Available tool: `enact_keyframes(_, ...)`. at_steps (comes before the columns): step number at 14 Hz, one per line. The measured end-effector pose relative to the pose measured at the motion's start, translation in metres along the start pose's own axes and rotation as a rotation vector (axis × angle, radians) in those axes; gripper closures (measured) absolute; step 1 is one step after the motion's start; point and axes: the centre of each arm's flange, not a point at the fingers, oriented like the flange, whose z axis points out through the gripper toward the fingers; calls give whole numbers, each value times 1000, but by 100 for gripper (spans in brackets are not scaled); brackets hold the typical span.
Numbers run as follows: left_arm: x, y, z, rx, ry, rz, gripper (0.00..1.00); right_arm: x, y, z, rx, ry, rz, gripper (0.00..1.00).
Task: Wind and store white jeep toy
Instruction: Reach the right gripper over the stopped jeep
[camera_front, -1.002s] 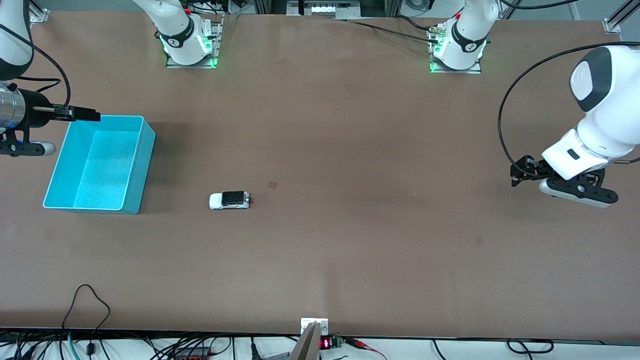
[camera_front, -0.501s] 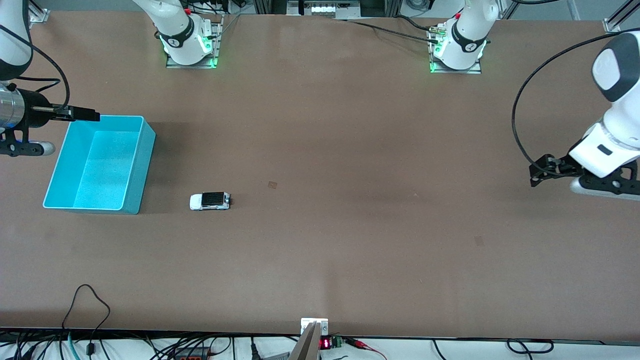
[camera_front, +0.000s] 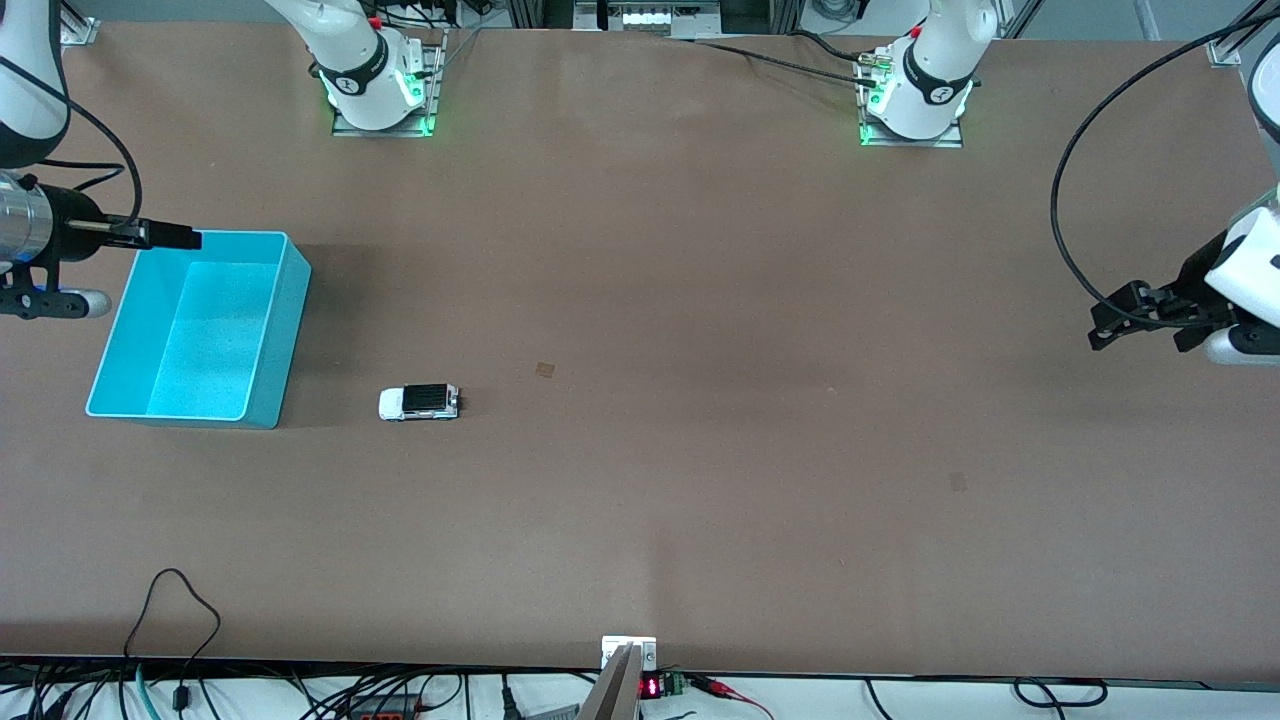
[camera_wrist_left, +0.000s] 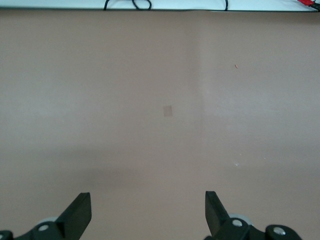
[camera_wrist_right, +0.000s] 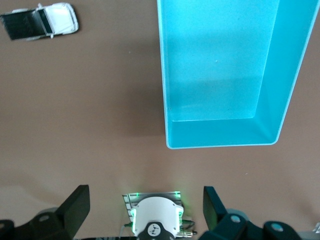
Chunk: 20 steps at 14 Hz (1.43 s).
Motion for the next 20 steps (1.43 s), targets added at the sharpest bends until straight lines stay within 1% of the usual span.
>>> enact_keyframes(3, -5, 1, -23, 0, -26, -17, 0, 12, -25, 11, -8, 4, 109, 0)
enact_keyframes(5, -5, 0, -41, 0, -20, -20, 0, 19, -37, 15, 9, 17, 191, 0)
enact_keyframes(7, -5, -3, -49, 1, -17, -24, 0, 26, -44, 21, 25, 36, 300, 0)
enact_keyframes(9, -5, -2, -44, 1, -29, -23, 0, 34, -66, 34, 26, 52, 441, 0)
enact_keyframes(11, -5, 0, -40, 0, -45, -20, 0, 42, -108, 51, 18, 72, 596, 0)
enact_keyframes(13, -6, 0, -39, 0, -54, -20, 0, 51, -153, 72, 17, 103, 724, 0)
enact_keyframes(15, -6, 1, -39, 0, -54, -21, 0, 65, -182, 92, 36, 138, 836, 0)
enact_keyframes(17, -5, 1, -39, 0, -55, -21, 0, 81, -192, 112, 61, 156, 922, 0)
enact_keyframes(18, -5, 1, -38, 0, -56, -21, 0, 89, -194, 121, 78, 154, 952, 0)
enact_keyframes(19, -5, 1, -38, 0, -56, -21, 0, 95, -195, 128, 107, 141, 981, 0)
enact_keyframes(20, -5, 0, -38, 0, -56, -22, 0, 102, -195, 135, 145, 116, 1013, 0)
